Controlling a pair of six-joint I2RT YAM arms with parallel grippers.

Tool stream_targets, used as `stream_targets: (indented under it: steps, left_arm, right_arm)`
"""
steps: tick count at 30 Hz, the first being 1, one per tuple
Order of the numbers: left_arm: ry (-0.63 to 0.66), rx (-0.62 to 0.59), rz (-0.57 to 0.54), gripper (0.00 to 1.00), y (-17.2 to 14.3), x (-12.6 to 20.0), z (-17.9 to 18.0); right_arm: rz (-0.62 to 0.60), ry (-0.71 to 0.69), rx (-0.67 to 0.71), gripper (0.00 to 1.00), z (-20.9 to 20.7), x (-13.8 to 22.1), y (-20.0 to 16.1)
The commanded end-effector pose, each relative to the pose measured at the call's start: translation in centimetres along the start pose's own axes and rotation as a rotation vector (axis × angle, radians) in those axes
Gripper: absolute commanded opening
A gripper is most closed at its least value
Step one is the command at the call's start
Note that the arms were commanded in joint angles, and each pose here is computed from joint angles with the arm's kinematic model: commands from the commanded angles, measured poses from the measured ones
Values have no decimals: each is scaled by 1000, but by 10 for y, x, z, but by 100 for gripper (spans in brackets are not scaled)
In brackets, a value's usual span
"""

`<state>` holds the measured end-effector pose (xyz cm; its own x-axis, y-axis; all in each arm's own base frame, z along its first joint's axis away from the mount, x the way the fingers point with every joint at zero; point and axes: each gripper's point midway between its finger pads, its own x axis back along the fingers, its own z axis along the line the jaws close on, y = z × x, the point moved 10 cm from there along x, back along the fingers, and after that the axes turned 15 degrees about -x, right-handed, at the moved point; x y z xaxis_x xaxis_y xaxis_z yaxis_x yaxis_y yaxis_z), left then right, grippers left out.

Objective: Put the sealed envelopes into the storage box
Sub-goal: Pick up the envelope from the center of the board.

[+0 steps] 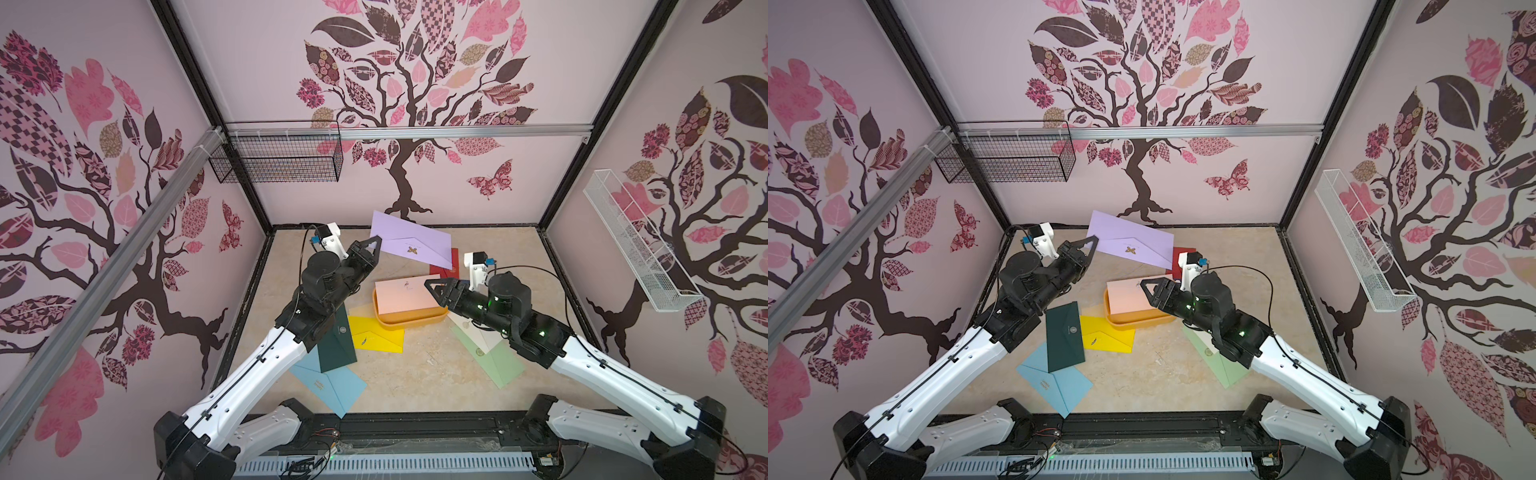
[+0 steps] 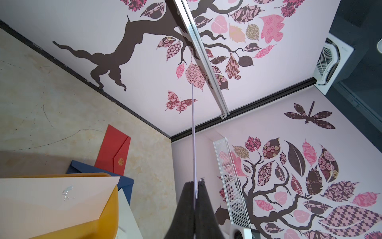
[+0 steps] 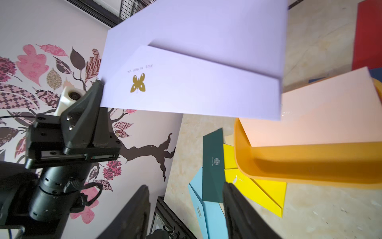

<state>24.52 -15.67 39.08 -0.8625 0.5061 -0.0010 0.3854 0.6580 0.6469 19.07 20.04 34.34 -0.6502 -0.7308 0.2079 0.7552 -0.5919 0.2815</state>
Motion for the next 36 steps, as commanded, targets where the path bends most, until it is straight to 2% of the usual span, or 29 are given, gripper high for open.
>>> stream_targets:
  steps: [1, 4, 10, 12, 19, 24, 28, 36]
  left_arm:
    - [-49, 39, -56, 0, 6, 1, -4]
    - [-36, 38, -49, 0, 5, 2, -2]
    - [-41, 60, -31, 0, 0, 0, 2]
    - [-88, 54, -28, 0, 2, -1, -3]
    - [-138, 101, 42, 0, -3, -6, -5]
    - [-137, 123, 48, 0, -9, -4, 2]
    - [-135, 150, 51, 0, -14, -2, 7]
    - [-129, 167, 57, 0, -18, -3, 12]
  right_arm:
    - [-47, 157, -5, 62, 24, -7, 6]
    - [-51, 211, -3, 63, 29, -9, 7]
    - [-89, 224, -57, 66, 21, -12, 11]
    - [-85, 217, -70, 66, 17, -15, 12]
    - [-74, 280, -101, 64, 13, -24, 20]
    - [-105, 306, -91, 61, 13, -23, 26]
    - [-120, 309, -91, 54, 12, -24, 29]
    - [-87, 326, -113, 27, 12, -34, 29]
